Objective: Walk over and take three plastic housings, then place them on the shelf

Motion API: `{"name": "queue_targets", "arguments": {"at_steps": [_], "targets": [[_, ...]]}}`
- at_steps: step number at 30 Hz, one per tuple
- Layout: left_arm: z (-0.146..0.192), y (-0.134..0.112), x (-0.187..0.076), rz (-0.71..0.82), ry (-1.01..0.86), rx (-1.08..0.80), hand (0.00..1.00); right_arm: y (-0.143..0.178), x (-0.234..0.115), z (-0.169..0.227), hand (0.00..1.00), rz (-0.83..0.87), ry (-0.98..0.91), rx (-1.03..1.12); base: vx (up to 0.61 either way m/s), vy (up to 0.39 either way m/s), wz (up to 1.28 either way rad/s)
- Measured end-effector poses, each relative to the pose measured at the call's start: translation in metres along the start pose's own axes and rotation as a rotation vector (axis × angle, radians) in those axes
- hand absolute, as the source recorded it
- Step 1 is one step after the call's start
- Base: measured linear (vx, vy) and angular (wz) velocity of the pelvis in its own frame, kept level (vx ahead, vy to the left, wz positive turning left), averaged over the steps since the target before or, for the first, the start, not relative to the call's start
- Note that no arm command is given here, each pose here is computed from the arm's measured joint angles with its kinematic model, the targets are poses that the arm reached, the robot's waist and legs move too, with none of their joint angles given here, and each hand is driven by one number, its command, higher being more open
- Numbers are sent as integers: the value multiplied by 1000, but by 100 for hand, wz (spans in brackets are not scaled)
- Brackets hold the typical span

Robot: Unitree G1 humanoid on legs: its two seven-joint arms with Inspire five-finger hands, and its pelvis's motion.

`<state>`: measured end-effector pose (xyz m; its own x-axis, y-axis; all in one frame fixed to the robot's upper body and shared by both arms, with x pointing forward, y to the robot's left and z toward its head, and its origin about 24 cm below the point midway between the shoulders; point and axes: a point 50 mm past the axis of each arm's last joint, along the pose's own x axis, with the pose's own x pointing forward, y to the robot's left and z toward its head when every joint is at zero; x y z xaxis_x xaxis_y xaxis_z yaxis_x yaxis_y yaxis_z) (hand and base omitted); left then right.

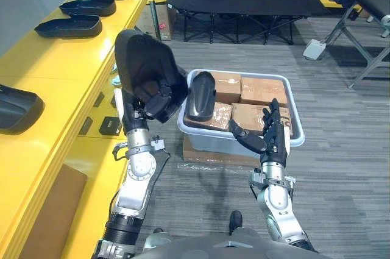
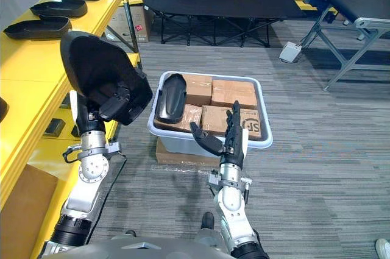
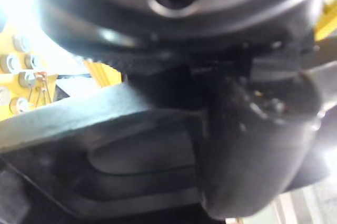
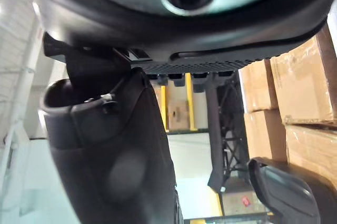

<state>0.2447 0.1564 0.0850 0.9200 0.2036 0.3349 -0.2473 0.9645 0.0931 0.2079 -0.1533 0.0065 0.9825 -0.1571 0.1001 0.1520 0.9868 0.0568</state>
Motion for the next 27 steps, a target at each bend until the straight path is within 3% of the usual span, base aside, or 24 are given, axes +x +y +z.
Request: {"name": "queue_targets", "arguments": {"at_steps": [3, 10, 21, 27], "targets": [[3, 4, -10, -138, -10, -64, 0, -5, -3, -3, 100, 86, 21, -13, 0, 0, 0], [8, 18, -29, -273, -4, -207, 0, -24, -3, 2, 100, 135, 47, -10, 0, 0, 0], [21, 43, -31, -228, -70, -188, 0, -34, -4, 1, 100, 142, 98, 111, 1, 0, 4], [24, 64, -36, -89, -63, -155, 0, 2, 10, 10, 100, 274, 49, 197, 14, 1, 51]]}}
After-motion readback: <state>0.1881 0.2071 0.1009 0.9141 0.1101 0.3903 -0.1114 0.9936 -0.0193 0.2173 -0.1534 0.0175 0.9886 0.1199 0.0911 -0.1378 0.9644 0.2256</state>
